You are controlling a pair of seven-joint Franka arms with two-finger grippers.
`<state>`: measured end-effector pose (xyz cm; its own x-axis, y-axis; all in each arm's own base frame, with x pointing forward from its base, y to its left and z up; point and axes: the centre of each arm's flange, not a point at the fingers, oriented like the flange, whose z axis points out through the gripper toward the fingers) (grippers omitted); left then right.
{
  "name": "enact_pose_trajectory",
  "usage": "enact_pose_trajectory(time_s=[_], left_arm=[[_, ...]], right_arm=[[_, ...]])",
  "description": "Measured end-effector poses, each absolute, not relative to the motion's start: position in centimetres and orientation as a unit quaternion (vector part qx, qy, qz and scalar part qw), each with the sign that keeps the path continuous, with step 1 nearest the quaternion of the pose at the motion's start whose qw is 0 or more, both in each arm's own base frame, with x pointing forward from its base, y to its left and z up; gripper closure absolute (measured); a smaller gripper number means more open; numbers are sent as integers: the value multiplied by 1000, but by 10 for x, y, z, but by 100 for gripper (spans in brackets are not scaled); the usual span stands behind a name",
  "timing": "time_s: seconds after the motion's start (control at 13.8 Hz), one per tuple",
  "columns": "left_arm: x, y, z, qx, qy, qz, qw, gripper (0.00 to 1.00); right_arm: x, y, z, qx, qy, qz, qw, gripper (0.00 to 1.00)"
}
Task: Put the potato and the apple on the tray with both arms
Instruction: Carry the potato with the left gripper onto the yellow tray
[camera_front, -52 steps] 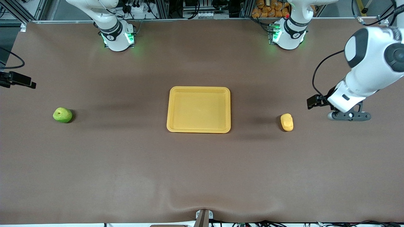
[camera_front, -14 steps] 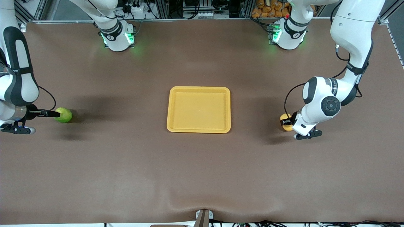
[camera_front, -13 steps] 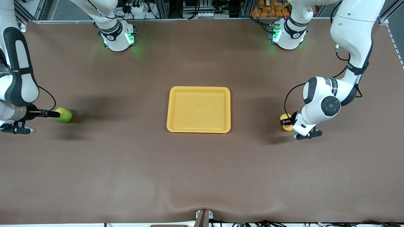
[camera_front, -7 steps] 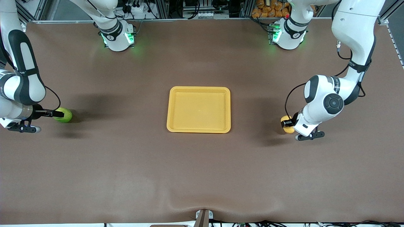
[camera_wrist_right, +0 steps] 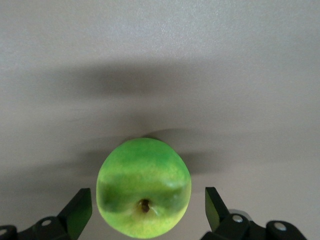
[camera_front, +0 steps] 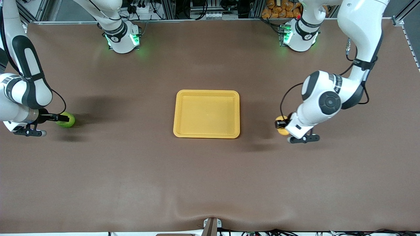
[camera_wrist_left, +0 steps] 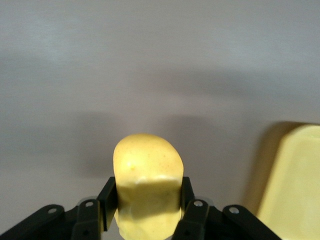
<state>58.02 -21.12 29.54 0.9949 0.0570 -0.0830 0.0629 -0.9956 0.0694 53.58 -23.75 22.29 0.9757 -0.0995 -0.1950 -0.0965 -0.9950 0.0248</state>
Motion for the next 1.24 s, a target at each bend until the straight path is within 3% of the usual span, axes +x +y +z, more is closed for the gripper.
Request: enact_pose_trajectory(time_s=[0.44,0.58,0.8,1.02,1.24], left_arm=[[550,-302,308,998,-24,-33,41,46],[536,-337,305,998,-39,-36,42,46],[512,-390,292,996,-74,-32,25,46],[500,-429,275,997,-77,-19,4,46],[494,-451,248,996,-81,-15,-15,46]], right_arm=[[528,-244,215,993,-57,-100,6,0],[525,-245,212,993,-58,-101,5,5],[519,-248,204,993,-62,-97,6,3],[518,-247,202,994,-61,-95,5,12],[522,-234,206,990,-52,-130,-9,12]])
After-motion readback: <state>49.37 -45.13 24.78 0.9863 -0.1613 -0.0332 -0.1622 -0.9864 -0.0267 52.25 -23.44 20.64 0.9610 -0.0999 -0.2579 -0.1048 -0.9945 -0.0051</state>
